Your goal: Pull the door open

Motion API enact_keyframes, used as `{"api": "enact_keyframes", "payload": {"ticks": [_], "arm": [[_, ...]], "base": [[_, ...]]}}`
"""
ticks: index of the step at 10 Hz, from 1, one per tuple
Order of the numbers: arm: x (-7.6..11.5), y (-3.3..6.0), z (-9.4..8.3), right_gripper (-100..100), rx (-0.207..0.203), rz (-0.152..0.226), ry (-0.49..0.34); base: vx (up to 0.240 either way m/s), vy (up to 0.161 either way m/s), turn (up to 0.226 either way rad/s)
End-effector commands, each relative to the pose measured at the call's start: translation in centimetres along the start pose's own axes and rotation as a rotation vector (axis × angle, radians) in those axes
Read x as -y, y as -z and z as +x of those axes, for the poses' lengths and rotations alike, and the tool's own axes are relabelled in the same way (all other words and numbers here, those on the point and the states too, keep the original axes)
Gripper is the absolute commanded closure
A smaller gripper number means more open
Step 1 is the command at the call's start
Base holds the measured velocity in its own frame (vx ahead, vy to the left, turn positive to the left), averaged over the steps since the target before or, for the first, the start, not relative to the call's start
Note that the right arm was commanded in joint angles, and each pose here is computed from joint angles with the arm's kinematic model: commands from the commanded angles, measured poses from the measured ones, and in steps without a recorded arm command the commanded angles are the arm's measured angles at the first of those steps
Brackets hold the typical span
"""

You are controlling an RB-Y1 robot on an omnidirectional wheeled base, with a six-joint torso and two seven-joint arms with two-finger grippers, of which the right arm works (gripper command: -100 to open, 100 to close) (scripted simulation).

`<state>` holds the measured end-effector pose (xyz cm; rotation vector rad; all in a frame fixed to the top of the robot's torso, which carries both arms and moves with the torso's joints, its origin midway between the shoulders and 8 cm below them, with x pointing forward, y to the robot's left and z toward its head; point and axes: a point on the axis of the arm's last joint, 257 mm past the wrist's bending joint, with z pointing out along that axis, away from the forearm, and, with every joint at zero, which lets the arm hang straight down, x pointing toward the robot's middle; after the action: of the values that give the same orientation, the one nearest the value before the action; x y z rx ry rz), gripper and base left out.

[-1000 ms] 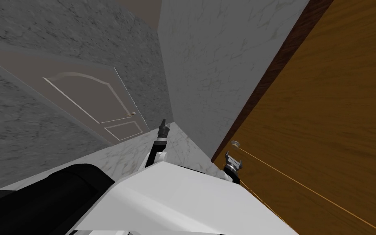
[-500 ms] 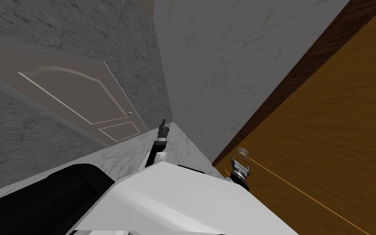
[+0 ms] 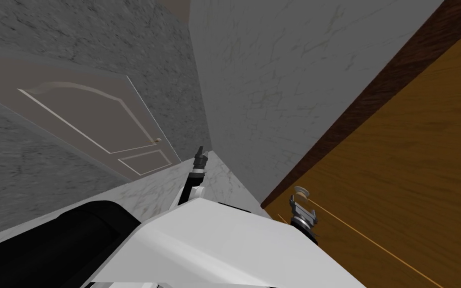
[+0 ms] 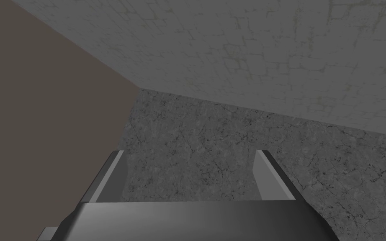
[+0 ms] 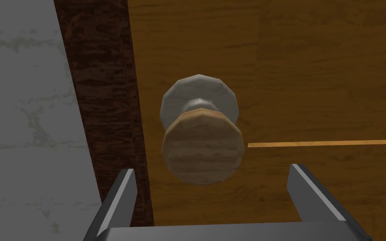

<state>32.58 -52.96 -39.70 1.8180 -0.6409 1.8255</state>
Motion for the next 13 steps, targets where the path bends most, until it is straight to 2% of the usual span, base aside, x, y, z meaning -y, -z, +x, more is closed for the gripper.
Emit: {"api": "enact_keyframes", "payload": {"ticks": [1, 4, 5, 6, 7, 8, 13], "arm": [[-2.0, -0.06, 0.2, -100, -0.001, -0.002, -0.003], [-4.4, -0.03, 0.4, -100, 0.0, -0.002, -0.003], [-4.4, -0.03, 0.4, -100, 0.0, -0.002, -0.003], [-5.3, -0.01, 0.5, -100, 0.0, -0.003, -0.003], [-4.9, -0.03, 0.4, -100, 0.001, -0.002, -0.001], [-4.9, -0.03, 0.4, 100, 0.001, -0.002, -0.001], [-4.9, -0.03, 0.4, 100, 0.001, -0.002, -0.001]], "base": [[0.153, -0.008, 0.012], [0.134, -0.001, 0.009], [0.099, -0.015, 0.004], [0.1, 0.002, 0.011], [0.051, 0.002, 0.001], [-0.009, -0.003, -0.008], [-0.008, 0.0, 0.004]]}}
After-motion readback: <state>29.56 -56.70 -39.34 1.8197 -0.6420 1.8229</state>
